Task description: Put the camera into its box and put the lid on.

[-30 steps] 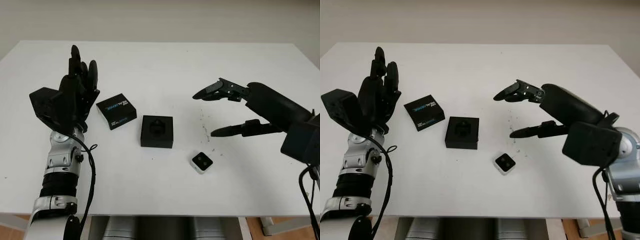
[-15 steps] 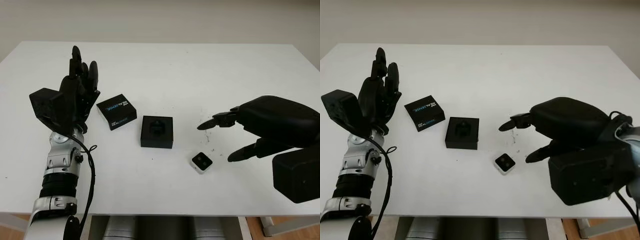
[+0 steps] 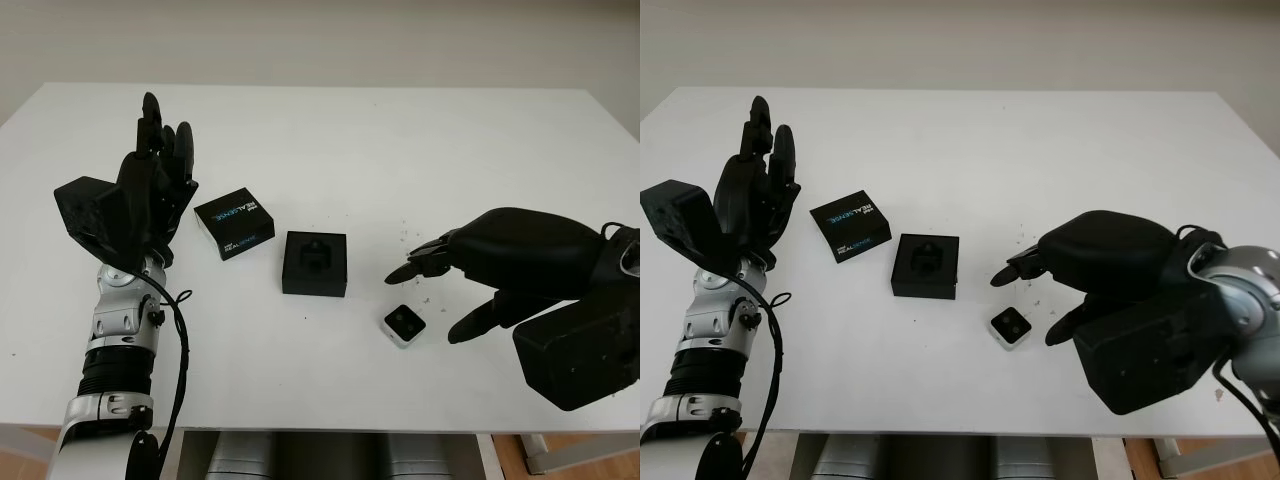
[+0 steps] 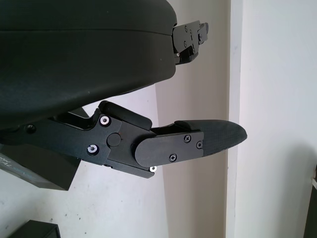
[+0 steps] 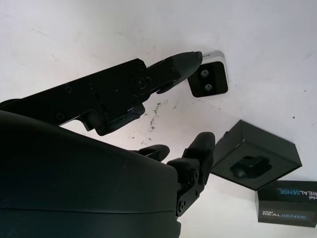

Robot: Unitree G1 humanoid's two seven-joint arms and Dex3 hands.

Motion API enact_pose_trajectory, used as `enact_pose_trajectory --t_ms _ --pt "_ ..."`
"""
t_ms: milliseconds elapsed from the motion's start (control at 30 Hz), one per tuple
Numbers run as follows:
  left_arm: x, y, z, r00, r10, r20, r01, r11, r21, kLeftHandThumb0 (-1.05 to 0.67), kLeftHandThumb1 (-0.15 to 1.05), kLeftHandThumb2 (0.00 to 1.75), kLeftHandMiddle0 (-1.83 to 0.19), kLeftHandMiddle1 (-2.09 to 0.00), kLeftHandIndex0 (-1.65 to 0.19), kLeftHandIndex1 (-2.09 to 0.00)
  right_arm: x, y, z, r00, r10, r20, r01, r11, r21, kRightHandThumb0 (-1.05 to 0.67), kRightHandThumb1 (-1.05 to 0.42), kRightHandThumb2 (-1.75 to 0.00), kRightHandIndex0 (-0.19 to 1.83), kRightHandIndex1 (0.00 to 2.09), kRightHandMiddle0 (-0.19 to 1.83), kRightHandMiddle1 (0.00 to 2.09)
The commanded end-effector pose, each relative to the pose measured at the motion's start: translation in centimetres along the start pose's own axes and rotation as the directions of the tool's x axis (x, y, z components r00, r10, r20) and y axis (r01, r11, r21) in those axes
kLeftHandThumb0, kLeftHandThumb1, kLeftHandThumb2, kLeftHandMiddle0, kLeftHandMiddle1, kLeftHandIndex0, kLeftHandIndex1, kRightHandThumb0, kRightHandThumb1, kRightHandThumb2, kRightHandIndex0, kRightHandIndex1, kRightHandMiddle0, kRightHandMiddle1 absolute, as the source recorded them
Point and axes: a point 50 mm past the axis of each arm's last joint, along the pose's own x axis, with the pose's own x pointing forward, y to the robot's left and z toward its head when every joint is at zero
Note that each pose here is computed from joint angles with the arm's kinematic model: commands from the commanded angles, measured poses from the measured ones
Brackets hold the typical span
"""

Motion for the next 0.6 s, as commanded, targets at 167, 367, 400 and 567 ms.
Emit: enact_pose_trajectory --t_ms 167,367,400,567 --pt "0.1 0.1 0.5 1.000 -0.004 0.016 0.004 1.000 0.004 -0.67 1.05 0.55 0.19 0.00 0.19 0.00 0.6 0.8 -0.1 0.998 -0.063 0.029 0.066 0.993 -0.093 -0.60 -0.89 -0.05 0.35 0.07 0.05 1.05" --pt "0.1 0.0 0.6 1.000 -0.004 0.011 0.004 1.000 0.008 -0.67 1.05 0.55 0.19 0.00 0.19 0.00 0.9 1.2 -0.4 0.998 -0.064 0.027 0.065 0.996 -0.067 -0.59 -0.89 -0.05 0.35 0.07 0.05 1.08" --pt "0.2 0.0 0.6 1.000 -0.004 0.011 0.004 1.000 0.006 -0.67 1.05 0.55 0.19 0.00 0.19 0.00 0.9 1.3 -0.4 0.998 -0.061 0.026 0.063 0.996 -0.057 -0.57 -0.90 -0.05 0.34 0.06 0.04 1.08" --pt "0.2 0.0 0.7 1.000 -0.001 0.018 0.001 1.000 -0.004 -0.67 1.05 0.53 0.19 0.00 0.19 0.00 0.8 1.7 -0.6 0.998 -0.052 0.027 0.053 0.997 -0.062 -0.56 -0.91 -0.06 0.34 0.06 0.04 1.10"
